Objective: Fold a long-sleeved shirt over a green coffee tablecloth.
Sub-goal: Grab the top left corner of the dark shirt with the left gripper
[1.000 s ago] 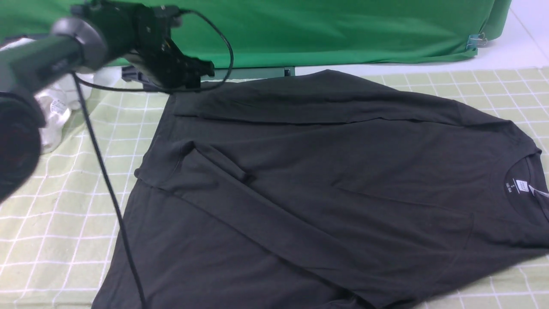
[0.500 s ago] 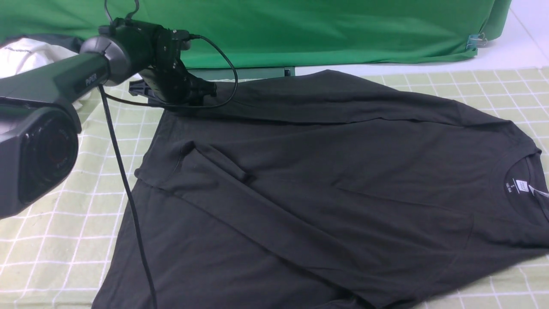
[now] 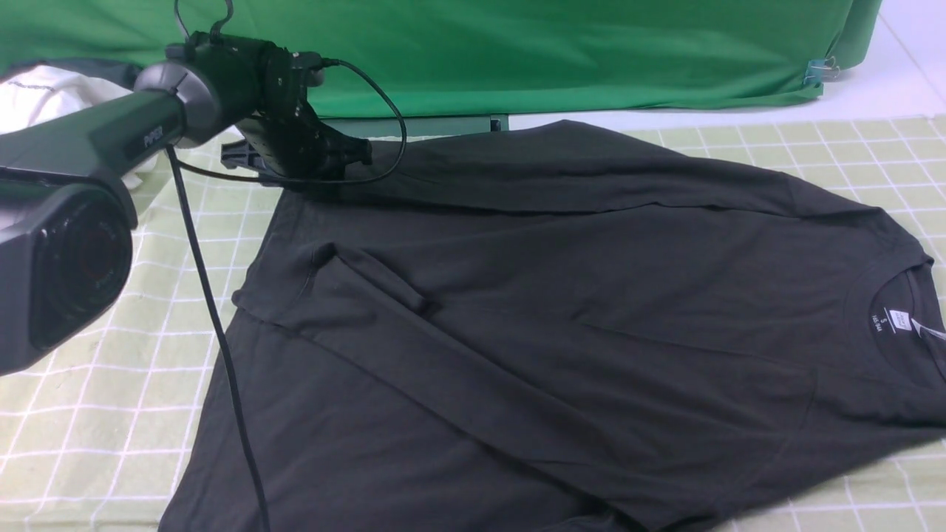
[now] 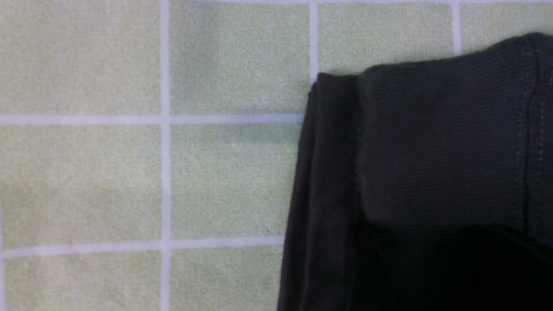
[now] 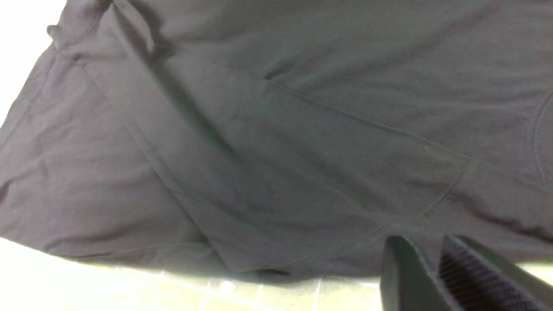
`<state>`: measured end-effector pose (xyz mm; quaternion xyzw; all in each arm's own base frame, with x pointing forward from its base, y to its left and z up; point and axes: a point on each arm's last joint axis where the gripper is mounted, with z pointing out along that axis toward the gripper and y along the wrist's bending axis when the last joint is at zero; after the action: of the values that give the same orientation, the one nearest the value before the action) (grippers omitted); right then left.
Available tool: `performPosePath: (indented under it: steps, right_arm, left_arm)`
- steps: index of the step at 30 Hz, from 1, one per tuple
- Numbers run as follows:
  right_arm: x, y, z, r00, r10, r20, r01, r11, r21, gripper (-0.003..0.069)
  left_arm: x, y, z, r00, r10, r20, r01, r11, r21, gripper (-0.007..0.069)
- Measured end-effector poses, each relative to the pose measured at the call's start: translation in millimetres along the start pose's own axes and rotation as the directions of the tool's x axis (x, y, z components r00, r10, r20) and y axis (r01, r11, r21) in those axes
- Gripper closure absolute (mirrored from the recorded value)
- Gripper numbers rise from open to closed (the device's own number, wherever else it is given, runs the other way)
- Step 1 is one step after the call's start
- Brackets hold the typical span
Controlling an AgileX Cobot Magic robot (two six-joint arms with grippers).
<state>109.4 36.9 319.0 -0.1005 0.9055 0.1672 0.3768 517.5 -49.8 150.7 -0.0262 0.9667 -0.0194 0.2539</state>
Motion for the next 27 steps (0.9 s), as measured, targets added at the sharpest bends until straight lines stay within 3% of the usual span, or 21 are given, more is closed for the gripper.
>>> performPosePath:
  steps: [3, 5, 15, 27]
  right_arm:
    - [0, 0, 0, 1.000, 0.000, -0.001, 0.000, 1.000, 0.000, 0.0538]
    - [0, 0, 0, 1.000, -0.001, -0.002, 0.001, 1.000, -0.001, 0.0538]
    - [0, 0, 0, 1.000, -0.003, -0.002, 0.003, 1.000, 0.000, 0.0536]
    - [1, 0, 0, 1.000, -0.014, -0.015, 0.014, 1.000, -0.004, 0.0535]
  left_arm:
    - [0, -1, -2, 1.000, -0.006, -0.014, 0.006, 1.000, 0.005, 0.0538]
    - [0, 0, -6, 1.000, -0.004, -0.024, 0.004, 1.000, 0.003, 0.0580]
    - [-18, -2, -62, 0.997, 0.061, 0.038, -0.062, 0.998, 0.008, 0.0589]
    - [-14, 1, -62, 0.996, 0.094, -0.007, -0.094, 0.995, -0.019, 0.0547]
